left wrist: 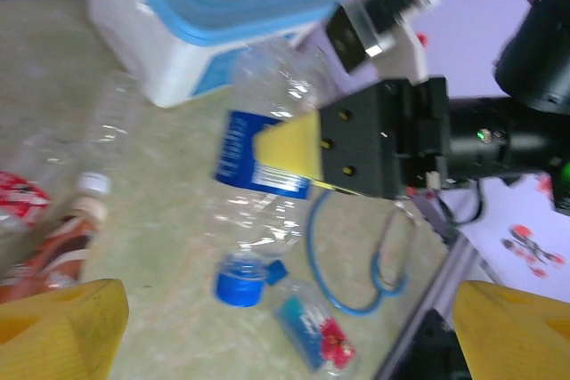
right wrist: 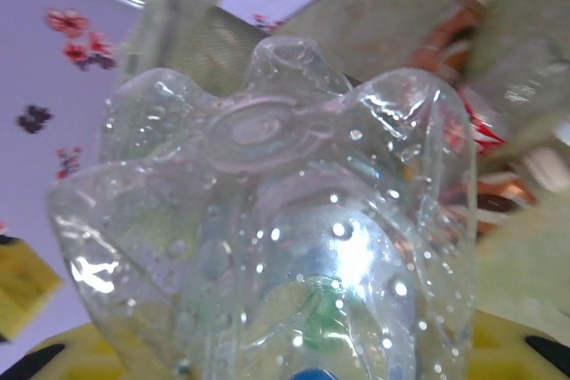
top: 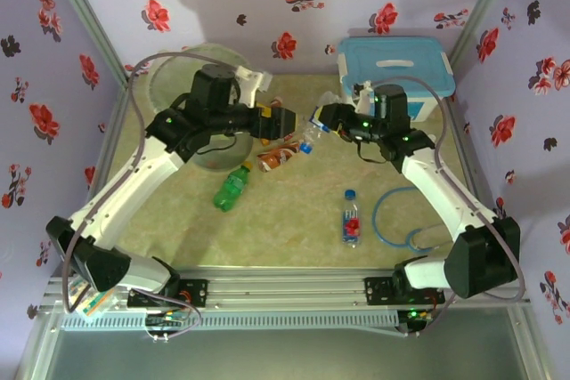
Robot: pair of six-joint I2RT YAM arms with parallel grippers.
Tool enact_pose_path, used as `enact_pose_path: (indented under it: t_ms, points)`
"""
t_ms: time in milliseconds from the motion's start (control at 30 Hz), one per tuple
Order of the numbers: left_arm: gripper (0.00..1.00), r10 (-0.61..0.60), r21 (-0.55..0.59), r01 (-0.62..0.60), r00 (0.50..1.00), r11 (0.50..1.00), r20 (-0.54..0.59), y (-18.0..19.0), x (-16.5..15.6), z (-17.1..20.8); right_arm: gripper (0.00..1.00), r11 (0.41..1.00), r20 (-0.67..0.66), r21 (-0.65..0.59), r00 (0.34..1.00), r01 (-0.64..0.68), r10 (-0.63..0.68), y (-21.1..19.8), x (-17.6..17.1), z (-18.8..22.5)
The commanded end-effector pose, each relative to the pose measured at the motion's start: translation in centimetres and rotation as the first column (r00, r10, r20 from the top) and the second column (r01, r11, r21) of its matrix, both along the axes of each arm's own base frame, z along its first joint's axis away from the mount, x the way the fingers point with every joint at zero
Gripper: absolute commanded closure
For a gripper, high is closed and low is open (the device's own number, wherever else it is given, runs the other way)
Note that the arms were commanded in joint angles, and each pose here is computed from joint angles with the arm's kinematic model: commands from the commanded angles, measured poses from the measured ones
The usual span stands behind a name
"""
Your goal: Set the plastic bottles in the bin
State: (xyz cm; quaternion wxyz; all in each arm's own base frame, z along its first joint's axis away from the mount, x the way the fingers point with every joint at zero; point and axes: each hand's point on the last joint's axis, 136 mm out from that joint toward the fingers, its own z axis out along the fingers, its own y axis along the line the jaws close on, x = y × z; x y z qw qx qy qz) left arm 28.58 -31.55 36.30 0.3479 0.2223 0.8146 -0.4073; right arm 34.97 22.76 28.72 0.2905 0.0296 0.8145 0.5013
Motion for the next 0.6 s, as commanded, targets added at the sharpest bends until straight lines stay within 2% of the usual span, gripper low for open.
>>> enact_pose_path:
  t_ms: [0, 167, 433, 500, 567]
  points:
    - [0.05, -0.093, -0.072, 0.091, 0.995, 0.993, -0.034, -2.2, -1.3, 0.1, 0.6, 0.989, 0.111, 0.137, 0.993, -0.048, 0.033, 1.5, 0.6, 3.8]
    - [0.04, -0.09, -0.035, 0.087, 0.992, 0.996, -0.093, -3.1, -0.9, -2.8, 0.6, 0.972, 0.137, 0.198, 0.986, -0.124, 0.098, 2.7, -0.1, 5.1]
    - [0.03, -0.053, 0.017, 0.054, 0.997, 0.998, -0.051, -3.6, 1.2, -3.7, 0.6, 0.953, 0.144, 0.217, 0.972, -0.212, 0.184, 3.8, -1.8, 5.6]
    - [0.07, -0.041, 0.031, 0.043, 0.998, 0.999, -0.045, -3.7, 1.8, -3.9, 0.6, 0.95, 0.146, 0.222, 0.971, -0.218, 0.189, 3.8, -1.9, 5.8]
    - [0.18, -0.037, 0.029, 0.039, 0.998, 0.999, -0.045, -3.9, 2.1, -4.0, 0.6, 0.947, 0.149, 0.227, 0.969, -0.229, 0.198, 3.8, -2.1, 5.9]
